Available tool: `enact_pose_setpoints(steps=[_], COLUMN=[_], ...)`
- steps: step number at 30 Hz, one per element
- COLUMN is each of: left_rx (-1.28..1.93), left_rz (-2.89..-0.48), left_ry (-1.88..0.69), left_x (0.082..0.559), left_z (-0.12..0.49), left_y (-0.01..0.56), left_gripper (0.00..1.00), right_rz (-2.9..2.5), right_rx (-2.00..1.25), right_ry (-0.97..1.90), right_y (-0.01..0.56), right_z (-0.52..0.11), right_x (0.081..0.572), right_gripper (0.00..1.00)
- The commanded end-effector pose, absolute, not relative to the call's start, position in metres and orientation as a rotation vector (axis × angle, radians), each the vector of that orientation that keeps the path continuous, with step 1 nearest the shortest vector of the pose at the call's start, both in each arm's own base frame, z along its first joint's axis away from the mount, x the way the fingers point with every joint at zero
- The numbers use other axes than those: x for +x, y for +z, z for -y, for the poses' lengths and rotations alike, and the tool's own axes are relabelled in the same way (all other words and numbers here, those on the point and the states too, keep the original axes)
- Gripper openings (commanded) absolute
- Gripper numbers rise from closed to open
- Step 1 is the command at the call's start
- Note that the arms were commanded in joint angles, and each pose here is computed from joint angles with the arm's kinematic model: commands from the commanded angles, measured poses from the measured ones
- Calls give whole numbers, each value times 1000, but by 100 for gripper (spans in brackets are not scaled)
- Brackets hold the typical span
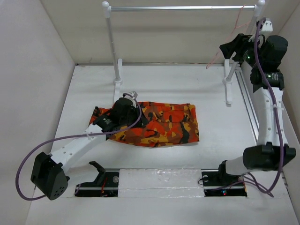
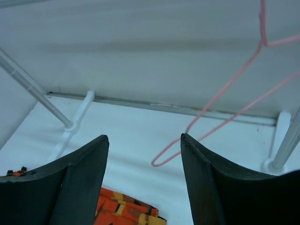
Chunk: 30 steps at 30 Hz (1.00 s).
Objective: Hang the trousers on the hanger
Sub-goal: Pick up the hanger from the clothesline.
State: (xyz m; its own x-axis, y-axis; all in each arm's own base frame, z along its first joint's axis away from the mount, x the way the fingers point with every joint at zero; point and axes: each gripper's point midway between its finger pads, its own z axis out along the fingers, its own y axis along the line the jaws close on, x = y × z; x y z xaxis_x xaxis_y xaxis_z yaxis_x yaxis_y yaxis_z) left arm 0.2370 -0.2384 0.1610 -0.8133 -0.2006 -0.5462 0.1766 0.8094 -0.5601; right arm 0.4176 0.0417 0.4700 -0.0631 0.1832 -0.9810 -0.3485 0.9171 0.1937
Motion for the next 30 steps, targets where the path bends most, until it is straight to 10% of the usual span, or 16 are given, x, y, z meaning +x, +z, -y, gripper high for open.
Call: enact_pose_setpoints(steps=[1, 19, 24, 30], left_rx=[21, 1, -1, 3], left_rz=[-2357, -2408, -2409, -2373], left_ry=[-834, -762, -757, -769], left_x=[227, 219, 220, 228], left_z=[234, 220, 220, 225], left_y=[166, 142, 143, 161], left_gripper=[30, 30, 30, 30], right_rz=[-1538, -1561, -1535, -1497], right_rx=[-35, -30, -33, -116], right_ry=[533, 806, 822, 783], right_y=[473, 397, 390, 418], right_z=[-31, -60, -65, -68], right_x=[437, 532, 532, 516], right_gripper=[69, 64, 10, 0])
